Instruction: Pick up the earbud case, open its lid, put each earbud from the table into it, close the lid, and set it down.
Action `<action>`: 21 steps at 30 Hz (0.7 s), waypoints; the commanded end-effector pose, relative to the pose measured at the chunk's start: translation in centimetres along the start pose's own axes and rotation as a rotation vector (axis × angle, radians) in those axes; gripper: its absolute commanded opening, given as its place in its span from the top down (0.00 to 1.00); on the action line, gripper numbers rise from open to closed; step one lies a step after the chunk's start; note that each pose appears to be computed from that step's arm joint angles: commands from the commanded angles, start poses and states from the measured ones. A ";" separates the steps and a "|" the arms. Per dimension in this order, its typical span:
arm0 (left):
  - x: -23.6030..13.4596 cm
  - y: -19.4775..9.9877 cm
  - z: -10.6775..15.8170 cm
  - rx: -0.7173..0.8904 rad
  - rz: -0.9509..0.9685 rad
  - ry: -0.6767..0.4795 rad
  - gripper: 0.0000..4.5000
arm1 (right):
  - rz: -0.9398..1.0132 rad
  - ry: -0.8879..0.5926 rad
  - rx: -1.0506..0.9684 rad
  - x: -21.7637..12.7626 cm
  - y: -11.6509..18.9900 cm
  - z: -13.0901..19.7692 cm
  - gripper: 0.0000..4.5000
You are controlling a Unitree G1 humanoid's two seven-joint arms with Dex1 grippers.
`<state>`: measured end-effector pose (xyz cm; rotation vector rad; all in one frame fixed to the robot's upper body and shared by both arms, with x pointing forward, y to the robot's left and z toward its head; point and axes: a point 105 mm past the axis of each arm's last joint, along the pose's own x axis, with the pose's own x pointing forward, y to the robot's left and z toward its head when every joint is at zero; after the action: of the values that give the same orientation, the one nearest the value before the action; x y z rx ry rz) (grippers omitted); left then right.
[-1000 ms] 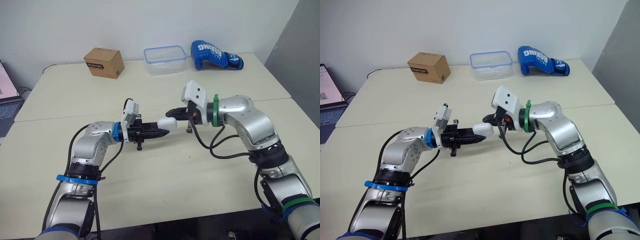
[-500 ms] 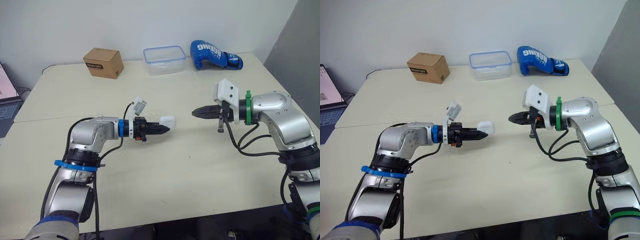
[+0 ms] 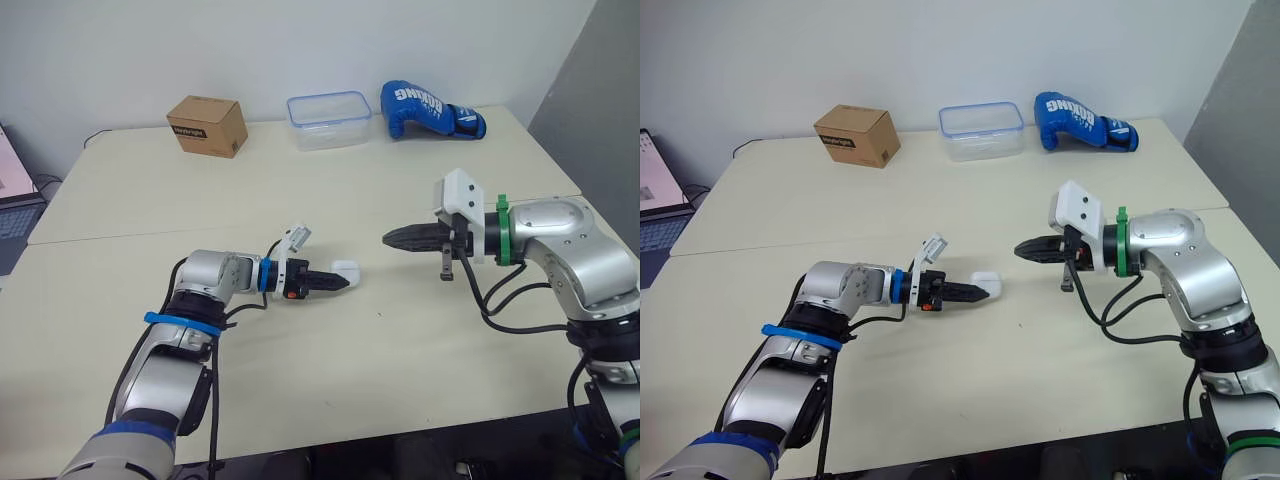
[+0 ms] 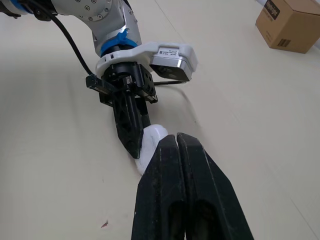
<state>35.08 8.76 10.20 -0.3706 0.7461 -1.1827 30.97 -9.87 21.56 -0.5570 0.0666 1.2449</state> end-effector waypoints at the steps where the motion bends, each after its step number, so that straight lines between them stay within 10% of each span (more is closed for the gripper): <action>1: -0.2 0.3 0.5 0.005 0.021 -0.004 0.83 | 0.000 -0.011 -0.024 -0.6 0.6 0.5 0.99; 15: -0.8 2.0 -0.3 -0.028 0.099 0.043 0.83 | -0.011 0.054 -0.005 -0.6 0.9 -1.5 0.99; 21: -1.3 2.3 -0.5 -0.011 0.119 0.054 0.42 | -0.005 0.059 -0.005 -0.5 1.0 -1.6 1.00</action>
<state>35.70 9.43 9.73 -0.3657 0.7765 -1.1635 30.38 -10.78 19.29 -0.5652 0.1439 1.2317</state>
